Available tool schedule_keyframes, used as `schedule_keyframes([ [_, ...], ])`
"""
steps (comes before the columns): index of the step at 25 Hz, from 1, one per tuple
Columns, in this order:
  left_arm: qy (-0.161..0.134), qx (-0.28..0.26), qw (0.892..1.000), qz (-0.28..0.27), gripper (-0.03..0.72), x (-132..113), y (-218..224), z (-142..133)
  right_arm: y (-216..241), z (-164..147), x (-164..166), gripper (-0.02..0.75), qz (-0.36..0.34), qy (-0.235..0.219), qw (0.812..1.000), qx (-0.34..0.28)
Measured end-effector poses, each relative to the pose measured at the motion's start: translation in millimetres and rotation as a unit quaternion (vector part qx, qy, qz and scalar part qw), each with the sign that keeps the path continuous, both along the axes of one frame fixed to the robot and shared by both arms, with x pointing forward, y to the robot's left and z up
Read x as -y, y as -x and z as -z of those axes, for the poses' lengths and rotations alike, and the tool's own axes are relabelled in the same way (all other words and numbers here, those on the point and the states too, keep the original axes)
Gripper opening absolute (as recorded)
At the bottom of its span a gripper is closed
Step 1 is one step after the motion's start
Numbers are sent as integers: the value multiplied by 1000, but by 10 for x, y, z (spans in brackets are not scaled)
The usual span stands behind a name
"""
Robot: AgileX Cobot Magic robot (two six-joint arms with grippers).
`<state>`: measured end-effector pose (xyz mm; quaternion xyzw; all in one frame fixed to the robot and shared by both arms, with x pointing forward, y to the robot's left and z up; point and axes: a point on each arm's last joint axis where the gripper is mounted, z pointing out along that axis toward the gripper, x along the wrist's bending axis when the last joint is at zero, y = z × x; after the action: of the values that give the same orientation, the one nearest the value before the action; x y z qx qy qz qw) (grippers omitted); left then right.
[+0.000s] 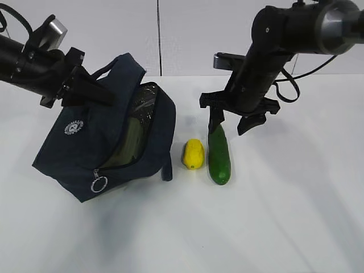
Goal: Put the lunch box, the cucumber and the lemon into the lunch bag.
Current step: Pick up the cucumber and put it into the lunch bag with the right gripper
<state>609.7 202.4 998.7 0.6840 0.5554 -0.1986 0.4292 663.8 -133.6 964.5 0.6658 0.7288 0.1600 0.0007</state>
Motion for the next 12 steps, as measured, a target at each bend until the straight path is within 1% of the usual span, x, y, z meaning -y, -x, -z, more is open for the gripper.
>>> schedule_keyframes([
  [6,5,-11,1000,2,-6,6,14,-4,-41,277,-15,531,0,10,1000,-29],
  [12,8,-14,1000,7,-6,10,24,-7,-62,337,-21,530,1,10,1000,-27],
])
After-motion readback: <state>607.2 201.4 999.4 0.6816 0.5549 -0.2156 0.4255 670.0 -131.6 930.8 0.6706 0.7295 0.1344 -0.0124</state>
